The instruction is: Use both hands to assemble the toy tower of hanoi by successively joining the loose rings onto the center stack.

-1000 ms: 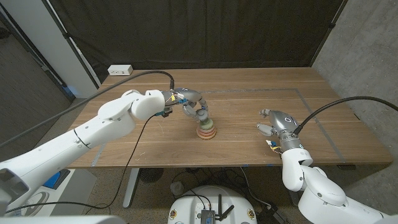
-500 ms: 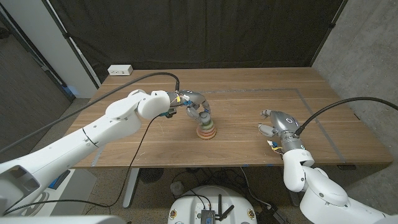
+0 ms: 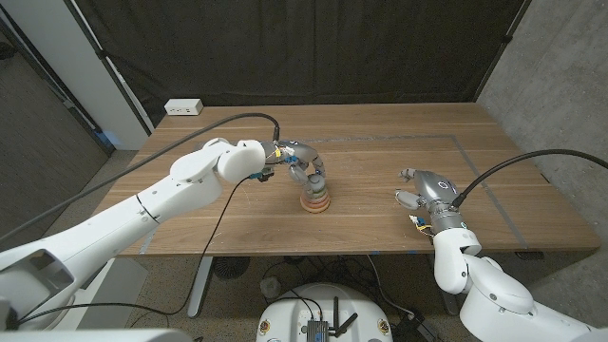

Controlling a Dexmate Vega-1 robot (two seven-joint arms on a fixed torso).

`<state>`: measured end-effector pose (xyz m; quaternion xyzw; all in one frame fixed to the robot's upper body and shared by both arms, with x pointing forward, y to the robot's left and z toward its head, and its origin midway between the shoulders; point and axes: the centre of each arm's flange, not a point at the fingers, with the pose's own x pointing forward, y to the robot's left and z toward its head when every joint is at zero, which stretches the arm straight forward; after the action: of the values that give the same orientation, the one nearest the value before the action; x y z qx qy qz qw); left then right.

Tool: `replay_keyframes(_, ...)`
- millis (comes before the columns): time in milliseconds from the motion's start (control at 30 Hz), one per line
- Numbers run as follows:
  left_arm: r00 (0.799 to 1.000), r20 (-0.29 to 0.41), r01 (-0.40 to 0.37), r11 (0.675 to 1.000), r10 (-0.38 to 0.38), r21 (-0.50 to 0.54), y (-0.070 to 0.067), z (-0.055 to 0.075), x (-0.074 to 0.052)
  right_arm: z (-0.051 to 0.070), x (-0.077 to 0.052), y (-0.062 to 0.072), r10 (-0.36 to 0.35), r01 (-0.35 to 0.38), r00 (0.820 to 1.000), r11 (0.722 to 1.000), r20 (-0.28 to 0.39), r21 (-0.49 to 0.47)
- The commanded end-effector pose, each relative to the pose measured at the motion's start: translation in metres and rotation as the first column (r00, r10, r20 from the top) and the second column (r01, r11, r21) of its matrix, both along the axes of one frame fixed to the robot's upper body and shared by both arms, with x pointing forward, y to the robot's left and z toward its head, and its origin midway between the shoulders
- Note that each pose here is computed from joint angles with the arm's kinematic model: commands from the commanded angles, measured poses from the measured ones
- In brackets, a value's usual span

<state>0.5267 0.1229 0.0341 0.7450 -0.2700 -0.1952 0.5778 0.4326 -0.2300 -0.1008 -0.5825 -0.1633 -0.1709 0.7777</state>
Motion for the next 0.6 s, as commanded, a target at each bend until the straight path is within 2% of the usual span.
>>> replay_keyframes(33,1.0,-0.016,-0.002,1.0,0.002,-0.001,-0.0034,-0.0026,0.0068,-0.0007,0.0025,-0.0018,0.004,-0.004,1.0,1.0,-0.003,-0.001)
replay_keyframes(367,0.999,-0.043,-0.003,1.0,0.003,-0.006,-0.0025,-0.0103,0.0131,-0.0004,0.0043,-0.0034,-0.004,0.004,1.0,1.0,-0.011,0.001)
replay_keyframes(600,0.999,-0.051,-0.001,1.0,0.001,-0.009,-0.0023,-0.0112,0.0153,0.0002,0.006,-0.0027,-0.003,0.003,1.0,1.0,-0.011,0.002)
